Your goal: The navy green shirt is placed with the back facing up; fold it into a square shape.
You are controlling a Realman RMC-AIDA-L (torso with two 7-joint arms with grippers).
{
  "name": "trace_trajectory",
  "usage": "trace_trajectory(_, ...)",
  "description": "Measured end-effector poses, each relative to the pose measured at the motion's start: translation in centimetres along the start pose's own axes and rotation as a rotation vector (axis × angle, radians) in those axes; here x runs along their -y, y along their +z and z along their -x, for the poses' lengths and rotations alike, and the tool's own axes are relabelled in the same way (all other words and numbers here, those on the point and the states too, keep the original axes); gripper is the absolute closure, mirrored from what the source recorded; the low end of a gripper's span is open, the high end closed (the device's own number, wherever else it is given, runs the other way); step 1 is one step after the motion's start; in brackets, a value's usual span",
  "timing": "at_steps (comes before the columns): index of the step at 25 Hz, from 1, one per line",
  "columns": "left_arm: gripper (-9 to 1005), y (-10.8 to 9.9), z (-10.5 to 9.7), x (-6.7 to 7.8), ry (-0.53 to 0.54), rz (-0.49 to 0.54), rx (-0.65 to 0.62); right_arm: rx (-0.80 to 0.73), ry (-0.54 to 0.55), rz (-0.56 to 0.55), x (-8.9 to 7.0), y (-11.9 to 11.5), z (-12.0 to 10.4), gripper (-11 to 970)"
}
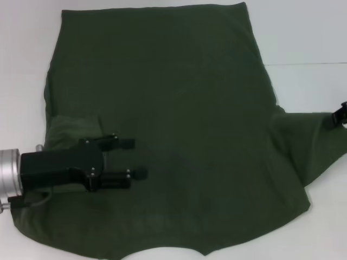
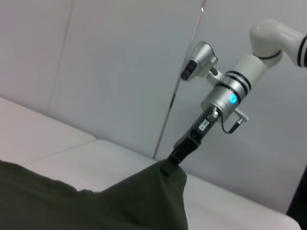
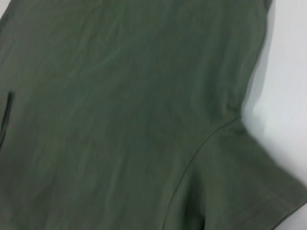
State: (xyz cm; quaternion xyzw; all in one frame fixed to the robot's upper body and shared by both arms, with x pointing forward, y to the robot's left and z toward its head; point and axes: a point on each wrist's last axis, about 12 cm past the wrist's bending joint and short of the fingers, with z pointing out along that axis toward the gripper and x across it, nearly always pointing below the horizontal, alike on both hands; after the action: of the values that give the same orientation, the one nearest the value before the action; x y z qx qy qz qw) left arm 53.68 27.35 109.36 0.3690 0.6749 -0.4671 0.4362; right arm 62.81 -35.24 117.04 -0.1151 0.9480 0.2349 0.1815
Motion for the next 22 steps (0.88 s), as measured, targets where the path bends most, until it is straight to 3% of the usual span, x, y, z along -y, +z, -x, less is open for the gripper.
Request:
trace_trajectory(8,87,-1.1,-0.2,-0.1,-0.033,0.053,0.063,-0.023,-0.154,-0.002,-2.8,0.7,2.6,925)
trace_trajectory(22,86,-2.1,-0.2,0.0,-0.027,0.087,0.097,-0.103,-0.402,0.038,-10.5,4.5,6.2,914)
